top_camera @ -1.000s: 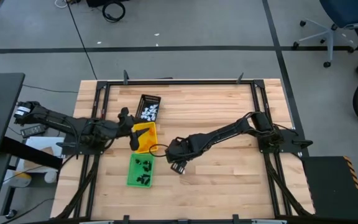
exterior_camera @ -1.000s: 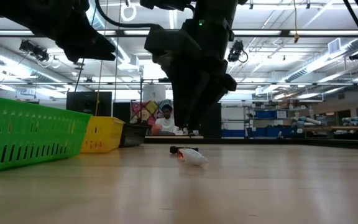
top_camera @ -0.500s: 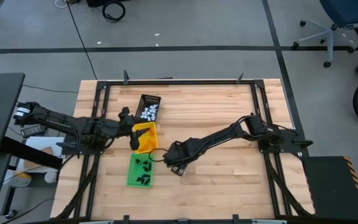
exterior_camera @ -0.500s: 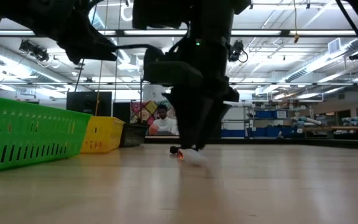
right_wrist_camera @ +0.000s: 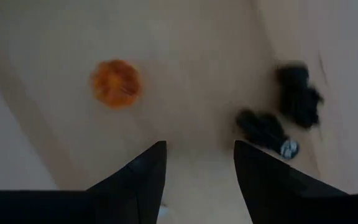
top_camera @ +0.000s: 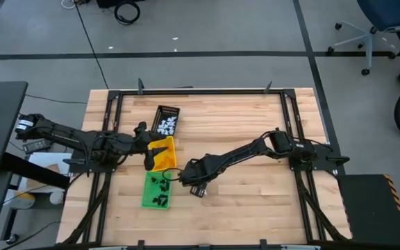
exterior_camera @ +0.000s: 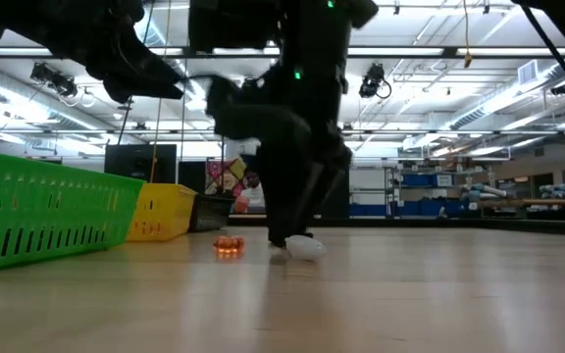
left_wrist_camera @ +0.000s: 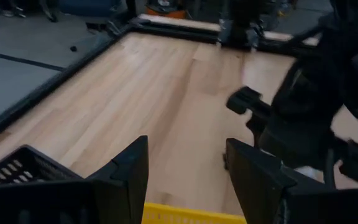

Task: Sort Halloween decoration
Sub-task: Put the orange pumpkin toy into the yellow basket

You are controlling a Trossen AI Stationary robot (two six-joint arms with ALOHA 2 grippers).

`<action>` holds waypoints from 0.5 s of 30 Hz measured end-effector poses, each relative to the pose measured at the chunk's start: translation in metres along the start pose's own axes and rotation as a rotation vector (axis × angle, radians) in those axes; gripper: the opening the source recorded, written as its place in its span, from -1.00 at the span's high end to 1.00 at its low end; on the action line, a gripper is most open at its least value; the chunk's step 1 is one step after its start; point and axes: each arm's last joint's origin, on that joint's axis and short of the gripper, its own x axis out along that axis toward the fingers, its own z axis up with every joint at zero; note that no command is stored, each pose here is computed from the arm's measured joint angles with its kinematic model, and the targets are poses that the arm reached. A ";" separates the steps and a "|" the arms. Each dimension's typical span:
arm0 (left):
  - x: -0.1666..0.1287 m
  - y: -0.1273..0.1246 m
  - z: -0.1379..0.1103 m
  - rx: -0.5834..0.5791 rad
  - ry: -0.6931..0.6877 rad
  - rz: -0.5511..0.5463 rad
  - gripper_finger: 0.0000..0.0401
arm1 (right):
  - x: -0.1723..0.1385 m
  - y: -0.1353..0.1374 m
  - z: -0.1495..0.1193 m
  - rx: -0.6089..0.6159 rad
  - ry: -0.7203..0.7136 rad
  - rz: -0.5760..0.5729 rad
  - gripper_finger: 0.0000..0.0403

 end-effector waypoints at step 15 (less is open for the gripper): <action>0.000 -0.001 -0.005 -0.022 0.063 -0.059 0.05 | -0.009 0.030 0.003 -0.423 -0.256 -0.007 0.05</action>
